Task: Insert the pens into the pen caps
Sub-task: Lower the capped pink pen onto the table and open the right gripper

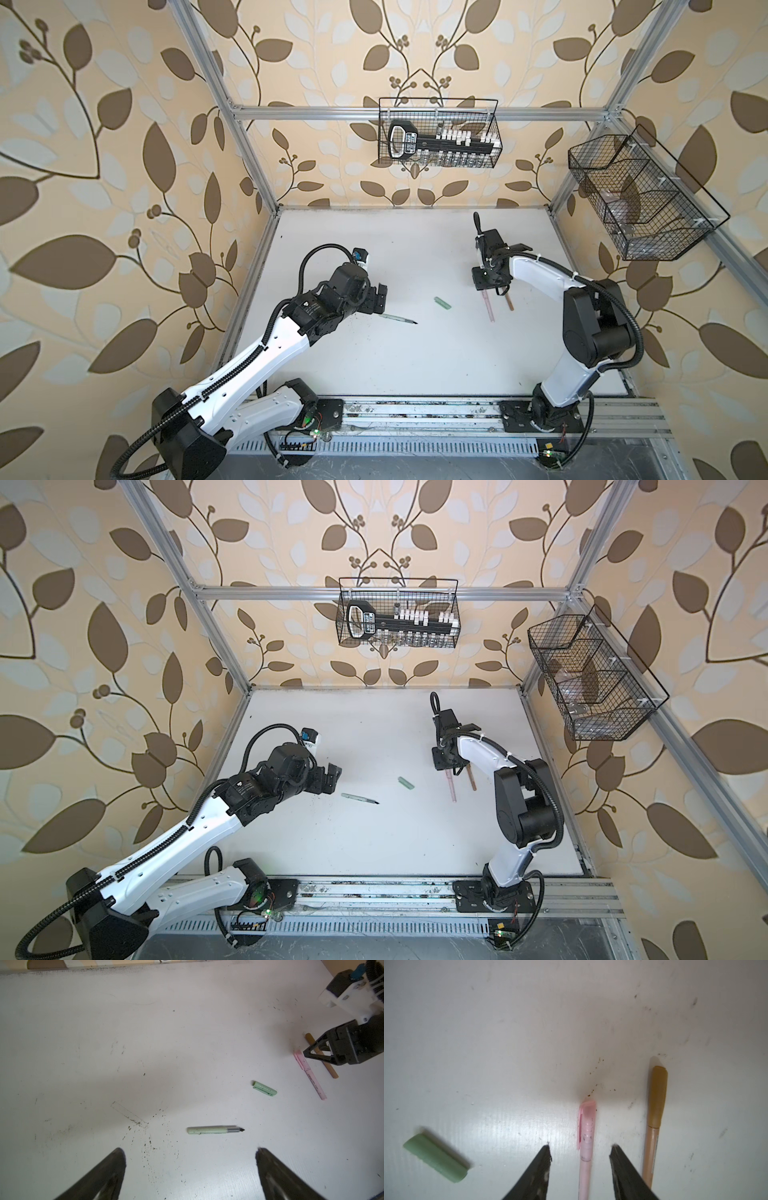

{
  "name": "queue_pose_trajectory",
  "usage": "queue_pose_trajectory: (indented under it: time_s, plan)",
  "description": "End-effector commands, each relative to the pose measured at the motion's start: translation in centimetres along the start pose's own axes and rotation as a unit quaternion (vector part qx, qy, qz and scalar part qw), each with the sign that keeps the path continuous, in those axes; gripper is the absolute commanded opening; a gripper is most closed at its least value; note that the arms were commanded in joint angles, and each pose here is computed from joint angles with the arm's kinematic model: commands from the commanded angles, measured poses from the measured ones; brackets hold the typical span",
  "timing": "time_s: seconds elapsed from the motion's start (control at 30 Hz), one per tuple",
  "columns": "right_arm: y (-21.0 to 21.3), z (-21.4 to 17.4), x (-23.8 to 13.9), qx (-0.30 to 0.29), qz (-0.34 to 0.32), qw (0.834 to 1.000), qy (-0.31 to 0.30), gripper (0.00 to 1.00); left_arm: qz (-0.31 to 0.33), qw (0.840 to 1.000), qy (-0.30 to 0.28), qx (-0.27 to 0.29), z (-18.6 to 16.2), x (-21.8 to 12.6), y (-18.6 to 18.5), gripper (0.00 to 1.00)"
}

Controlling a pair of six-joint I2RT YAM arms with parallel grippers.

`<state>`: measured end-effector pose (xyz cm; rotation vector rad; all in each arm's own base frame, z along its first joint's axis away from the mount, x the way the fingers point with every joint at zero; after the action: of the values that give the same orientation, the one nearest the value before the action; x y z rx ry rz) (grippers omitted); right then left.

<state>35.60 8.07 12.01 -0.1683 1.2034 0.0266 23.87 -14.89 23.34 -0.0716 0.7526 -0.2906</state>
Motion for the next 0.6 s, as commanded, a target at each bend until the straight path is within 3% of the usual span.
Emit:
queue_pose_trajectory:
  time_s: [0.0, 0.13, 0.27, 0.3, 0.4, 0.57]
  plan:
    - [0.7, 1.0, -4.7, -0.004, 0.002, 0.999, -0.052, 0.51, 0.017, 1.0, -0.013, -0.015, 0.0, -0.3, 0.9, 0.99]
    - [6.6, 0.2, -8.6, -0.099, 0.081, 0.984, -0.123, 0.52, 0.044, 0.998, -0.023, -0.035, 0.2, -0.8, 1.9, 0.99]
    - [14.7, -2.4, -10.2, -0.205, 0.213, 0.941, -0.165, 0.54, 0.066, 0.995, -0.038, -0.072, 0.9, -1.7, 3.3, 0.99]
    - [16.5, -3.2, -10.1, -0.222, 0.243, 0.93, -0.161, 0.54, 0.071, 0.993, -0.042, -0.084, 1.1, -2.0, 3.7, 0.99]
    - [20.0, -4.1, -8.5, -0.235, 0.284, 0.92, -0.134, 0.54, 0.079, 0.988, -0.047, -0.122, 1.4, -2.7, 5.0, 0.99]
    - [25.0, -5.6, -5.7, -0.291, 0.289, 0.907, -0.096, 0.55, 0.081, 0.987, -0.036, -0.135, 1.2, -2.4, 5.8, 0.99]
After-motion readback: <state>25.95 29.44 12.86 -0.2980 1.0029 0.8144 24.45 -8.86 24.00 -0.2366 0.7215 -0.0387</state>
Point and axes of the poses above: each gripper's point midway between its finger pads, its own x axis out along the fingers, its own y axis along the line the jaws close on, z = x × y, the point moved 4 cm from there along -x, back along the fingers, and after that the axes turned 1 degree about -x, right-handed, at the moved point
